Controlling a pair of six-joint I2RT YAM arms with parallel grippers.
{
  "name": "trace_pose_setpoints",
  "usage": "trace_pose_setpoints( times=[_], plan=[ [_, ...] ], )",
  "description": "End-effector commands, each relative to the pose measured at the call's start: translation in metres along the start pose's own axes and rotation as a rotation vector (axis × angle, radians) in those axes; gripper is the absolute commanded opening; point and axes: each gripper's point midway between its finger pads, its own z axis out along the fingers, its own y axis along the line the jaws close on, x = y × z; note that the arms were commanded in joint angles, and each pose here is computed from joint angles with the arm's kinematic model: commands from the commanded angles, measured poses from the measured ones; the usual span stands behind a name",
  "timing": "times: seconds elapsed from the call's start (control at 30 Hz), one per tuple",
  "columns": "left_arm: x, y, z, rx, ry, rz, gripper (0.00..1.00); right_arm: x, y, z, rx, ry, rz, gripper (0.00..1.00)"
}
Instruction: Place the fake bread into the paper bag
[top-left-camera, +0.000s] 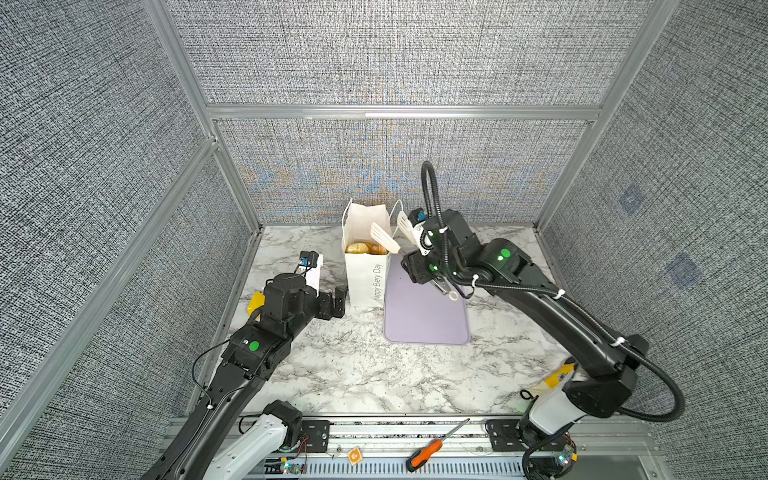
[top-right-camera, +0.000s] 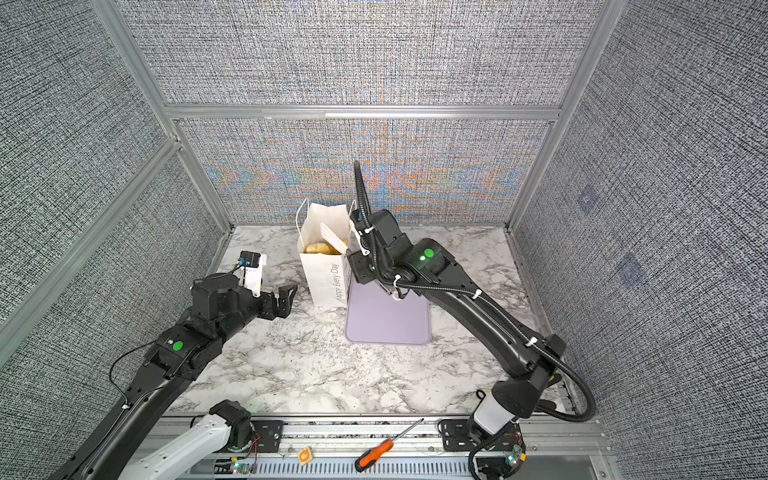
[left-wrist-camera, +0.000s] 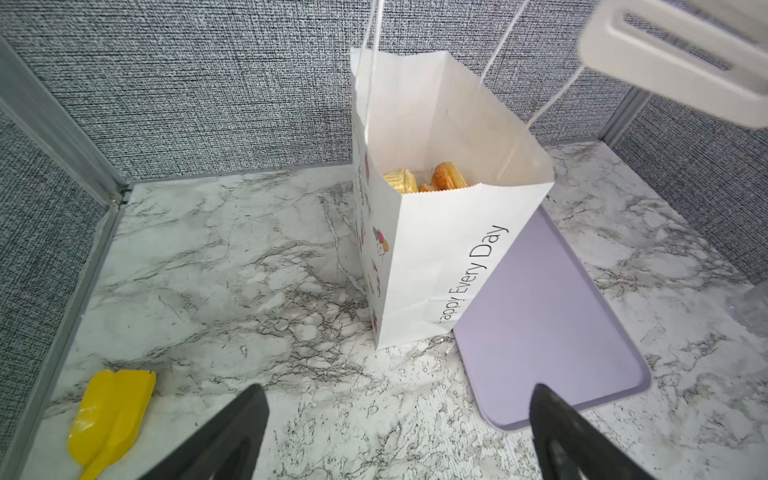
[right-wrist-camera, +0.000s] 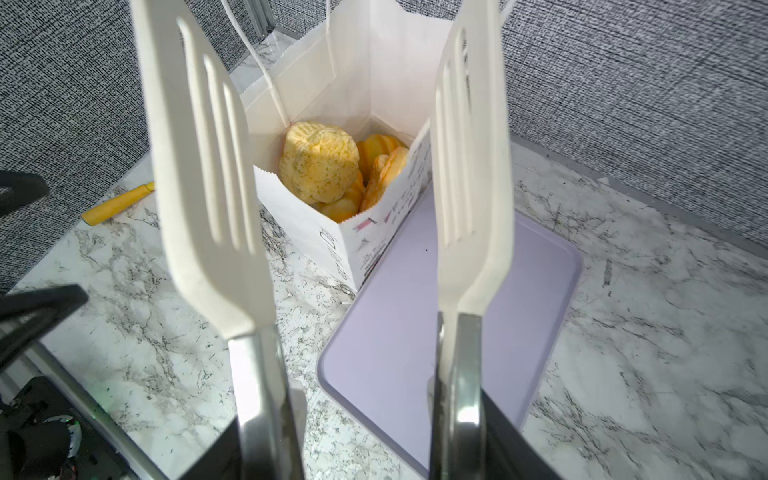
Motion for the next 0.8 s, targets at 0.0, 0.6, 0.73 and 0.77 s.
trace_pose_setpoints(
  times=[0.0,0.6,0.73,0.77],
  plan=[
    [-0.003,0.019,-0.001,-0.104,-0.034,-0.039,0.99,0.001,-0.022,-0.018,0.085,-0.058,0.005,0.62],
    [0.050,0.084,0.016,-0.463,-0.046,-0.119,0.99,0.219,-0.220,0.049,0.482,0.111,0.397,0.65],
    [0.060,0.090,0.019,-0.490,-0.043,-0.128,0.99,0.235,-0.233,0.072,0.468,0.160,0.433,0.65],
    [0.062,0.091,0.019,-0.494,-0.043,-0.132,0.99,0.239,-0.236,0.078,0.465,0.177,0.443,0.65]
  ],
)
